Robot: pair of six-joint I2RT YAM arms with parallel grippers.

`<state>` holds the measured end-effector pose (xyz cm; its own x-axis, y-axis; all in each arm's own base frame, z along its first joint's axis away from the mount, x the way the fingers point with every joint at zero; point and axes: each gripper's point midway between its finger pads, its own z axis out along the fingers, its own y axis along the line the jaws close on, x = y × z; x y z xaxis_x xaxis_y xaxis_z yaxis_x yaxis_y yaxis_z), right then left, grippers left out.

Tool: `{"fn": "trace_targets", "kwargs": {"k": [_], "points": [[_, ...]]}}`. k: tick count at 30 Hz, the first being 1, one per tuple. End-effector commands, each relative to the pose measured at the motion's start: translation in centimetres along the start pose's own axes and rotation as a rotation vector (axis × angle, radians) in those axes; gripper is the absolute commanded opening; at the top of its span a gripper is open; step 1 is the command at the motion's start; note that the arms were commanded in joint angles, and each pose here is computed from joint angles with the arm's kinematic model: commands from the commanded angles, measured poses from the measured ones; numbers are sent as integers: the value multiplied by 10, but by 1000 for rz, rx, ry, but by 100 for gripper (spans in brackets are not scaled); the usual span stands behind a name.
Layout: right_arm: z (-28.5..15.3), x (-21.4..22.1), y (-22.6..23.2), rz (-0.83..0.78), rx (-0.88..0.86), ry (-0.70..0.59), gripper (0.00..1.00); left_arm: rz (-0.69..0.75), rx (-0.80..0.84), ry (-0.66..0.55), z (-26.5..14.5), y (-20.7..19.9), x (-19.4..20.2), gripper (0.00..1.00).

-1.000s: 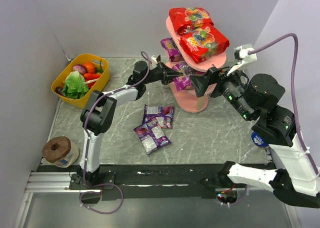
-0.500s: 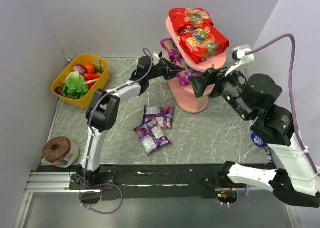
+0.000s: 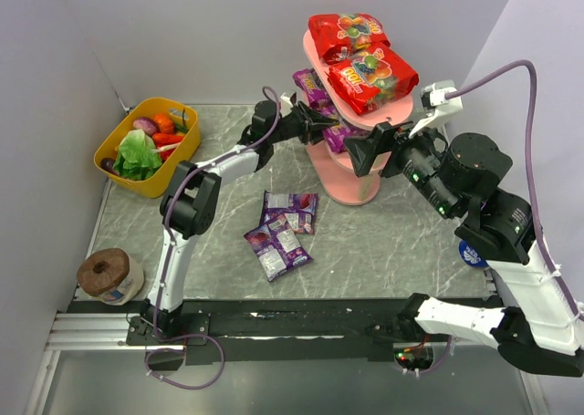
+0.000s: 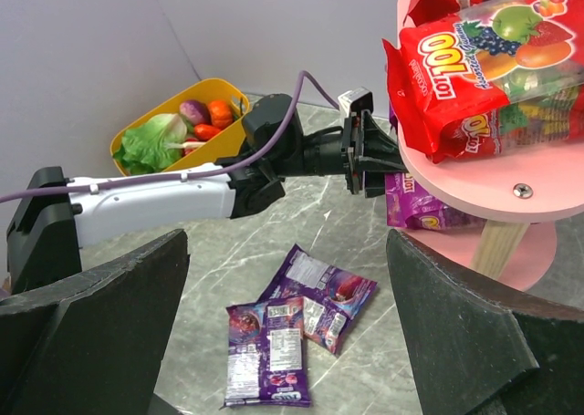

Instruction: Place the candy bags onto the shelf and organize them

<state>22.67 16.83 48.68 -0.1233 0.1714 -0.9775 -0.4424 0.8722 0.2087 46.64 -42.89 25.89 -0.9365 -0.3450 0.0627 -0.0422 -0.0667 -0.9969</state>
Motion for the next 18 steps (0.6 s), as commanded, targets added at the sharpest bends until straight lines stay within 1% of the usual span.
{"fn": "trace_targets", "kwargs": {"k": [1,2,4,7,13,18], "points": [[1,-7,1,14,3,-27,95,44,17,-28,-3,-17,-2,47],[0,-7,1,14,0,-26,95,40,2,-49,-6,-11,-5,50],[0,-7,0,14,4,-27,95,67,-5,-61,-11,-14,-5,56],[0,-7,0,15,6,-27,95,94,-10,-67,-15,-18,-4,62],[1,-9,-3,15,30,-18,95,116,-8,-65,-26,-25,1,71],[0,-10,-3,21,28,-24,96,147,-16,-58,-36,-27,10,76]]}}
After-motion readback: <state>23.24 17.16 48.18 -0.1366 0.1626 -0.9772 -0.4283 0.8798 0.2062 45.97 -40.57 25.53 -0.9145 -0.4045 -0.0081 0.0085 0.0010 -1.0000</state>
